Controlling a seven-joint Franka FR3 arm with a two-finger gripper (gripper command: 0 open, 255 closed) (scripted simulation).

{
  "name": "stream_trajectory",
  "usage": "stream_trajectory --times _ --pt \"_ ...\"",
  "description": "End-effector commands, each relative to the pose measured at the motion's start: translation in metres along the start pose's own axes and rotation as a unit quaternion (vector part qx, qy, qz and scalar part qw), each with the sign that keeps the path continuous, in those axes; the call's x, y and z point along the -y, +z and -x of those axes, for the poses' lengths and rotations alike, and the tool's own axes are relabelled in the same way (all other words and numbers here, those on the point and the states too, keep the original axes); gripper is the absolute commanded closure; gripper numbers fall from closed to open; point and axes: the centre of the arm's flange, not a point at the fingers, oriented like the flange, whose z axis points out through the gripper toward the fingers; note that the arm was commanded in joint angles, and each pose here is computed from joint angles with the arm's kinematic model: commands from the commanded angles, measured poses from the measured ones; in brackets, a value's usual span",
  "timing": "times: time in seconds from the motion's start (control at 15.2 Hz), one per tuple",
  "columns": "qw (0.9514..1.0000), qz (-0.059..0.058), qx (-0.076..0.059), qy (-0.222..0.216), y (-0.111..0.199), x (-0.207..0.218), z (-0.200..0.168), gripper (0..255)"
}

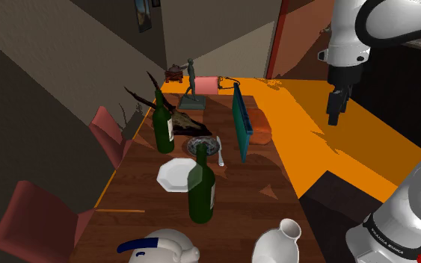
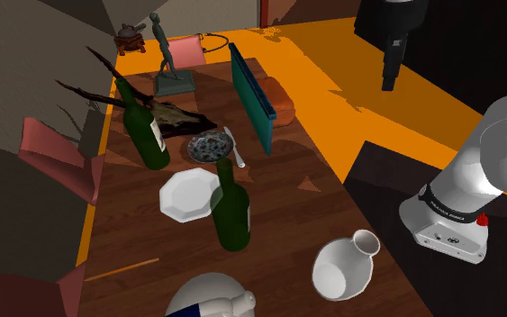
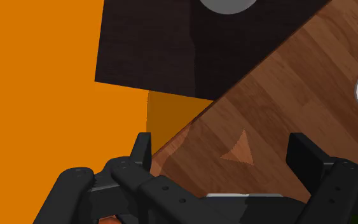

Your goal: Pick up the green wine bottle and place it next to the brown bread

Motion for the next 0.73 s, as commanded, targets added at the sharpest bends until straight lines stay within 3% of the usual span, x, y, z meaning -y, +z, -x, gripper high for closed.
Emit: stream_trajectory --times 0.0,0.66 --pt "1.0000 0.000 0.000 0.000 0.000 0.000 0.000 0" --pt "0.9998 -0.021 -0.002 0.004 -0.009 0.103 -0.073 0"
